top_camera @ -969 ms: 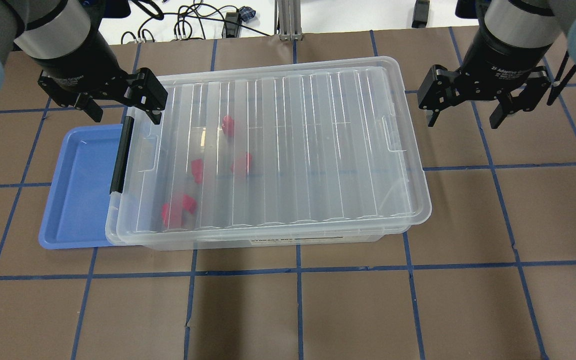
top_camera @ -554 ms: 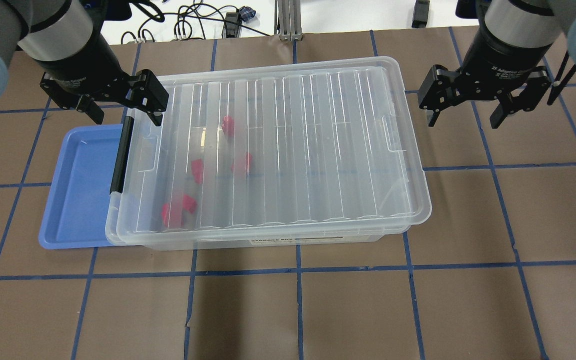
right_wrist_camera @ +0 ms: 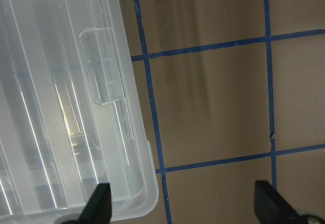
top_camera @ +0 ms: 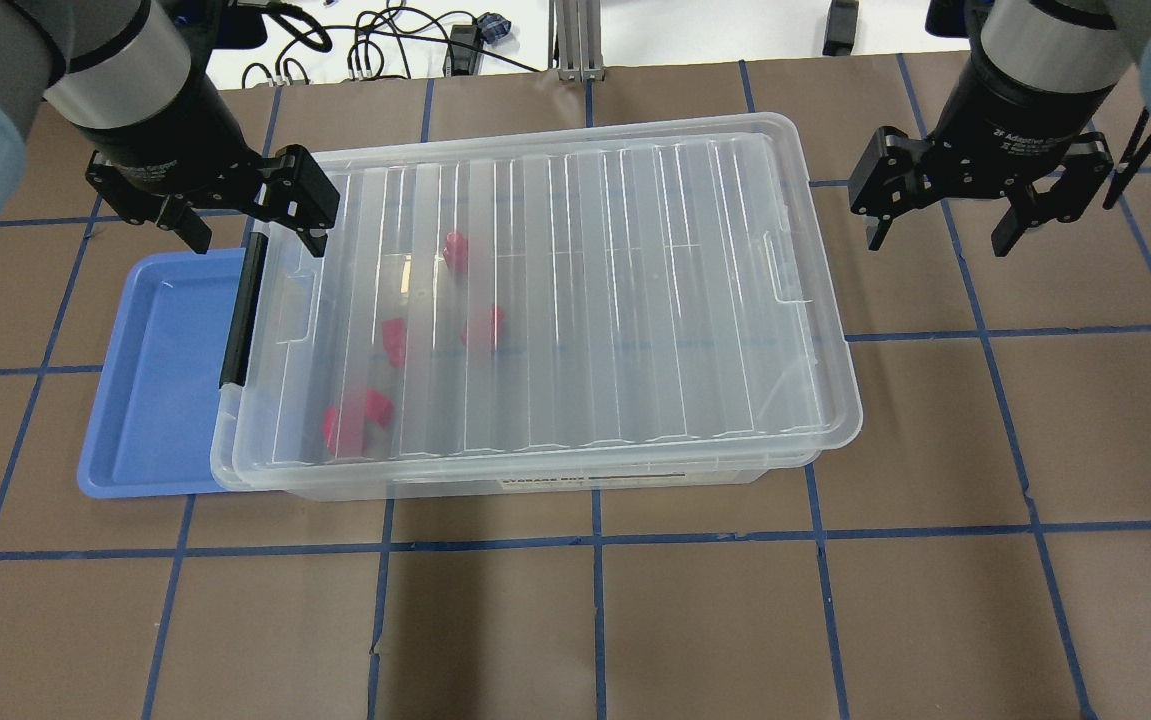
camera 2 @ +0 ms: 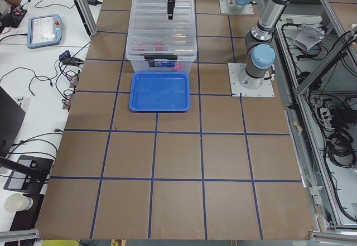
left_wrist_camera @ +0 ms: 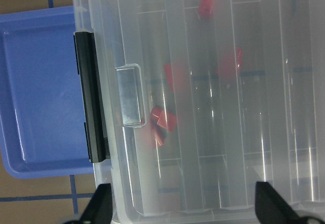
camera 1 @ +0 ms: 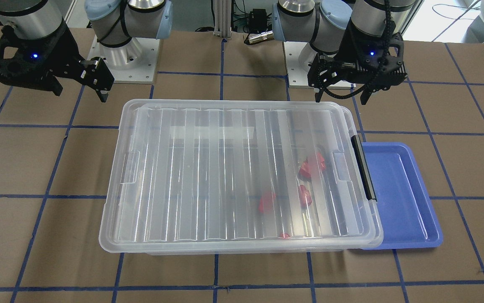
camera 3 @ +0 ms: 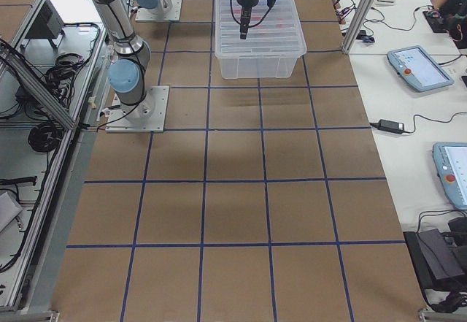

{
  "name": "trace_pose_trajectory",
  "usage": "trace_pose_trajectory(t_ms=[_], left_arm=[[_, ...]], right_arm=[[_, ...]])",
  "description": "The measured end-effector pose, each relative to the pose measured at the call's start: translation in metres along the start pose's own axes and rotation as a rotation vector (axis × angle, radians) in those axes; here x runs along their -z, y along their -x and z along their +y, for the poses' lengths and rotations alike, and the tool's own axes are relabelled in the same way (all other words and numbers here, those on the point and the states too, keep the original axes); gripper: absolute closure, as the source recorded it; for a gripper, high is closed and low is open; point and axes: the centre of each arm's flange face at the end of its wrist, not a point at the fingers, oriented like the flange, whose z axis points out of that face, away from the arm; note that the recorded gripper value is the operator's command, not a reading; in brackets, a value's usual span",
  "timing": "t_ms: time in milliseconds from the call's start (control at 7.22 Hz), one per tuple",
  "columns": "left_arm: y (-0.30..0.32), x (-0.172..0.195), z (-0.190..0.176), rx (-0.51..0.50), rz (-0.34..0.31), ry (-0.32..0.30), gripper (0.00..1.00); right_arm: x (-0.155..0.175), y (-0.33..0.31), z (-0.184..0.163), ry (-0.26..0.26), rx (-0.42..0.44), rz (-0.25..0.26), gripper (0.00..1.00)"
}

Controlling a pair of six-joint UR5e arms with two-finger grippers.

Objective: Place red block in blue tray from box

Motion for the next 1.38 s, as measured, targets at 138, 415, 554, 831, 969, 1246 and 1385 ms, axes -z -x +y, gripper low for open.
trace_pose_trajectory(t_ms=[138, 415, 554, 831, 969, 1246, 1385], left_arm=[[0.0, -0.001, 0.0, 0.001, 0.001, 0.001, 0.0], [0.0, -0.002, 0.0, 0.005, 0.002, 0.004, 0.0], [0.0, -0.002, 0.001, 0.006, 0.002, 0.004, 0.0], [0.0, -0.001, 0.001, 0.007, 0.0, 0.002, 0.0], [0.0, 0.0, 0.0, 0.008, 0.001, 0.0, 0.0], [0.0, -0.003, -0.001, 0.007, 0.0, -0.009, 0.0], [-0.001, -0.004, 0.0, 0.007, 0.0, -0.014, 0.0]], right_arm=[[-0.002, -0.001, -0.001, 0.004, -0.003, 0.002, 0.0], [-0.021, 0.002, -0.017, -0.004, -0.003, -0.003, 0.0], [-0.037, 0.005, -0.036, -0.025, -0.001, -0.007, 0.0], [-0.072, 0.011, -0.065, -0.006, 0.007, -0.01, 0.0], [-0.089, 0.013, -0.077, 0.013, 0.012, -0.009, 0.0], [-0.111, 0.017, -0.092, 0.022, 0.019, -0.014, 0.0], [-0.117, 0.019, -0.096, 0.027, 0.021, -0.029, 0.0]])
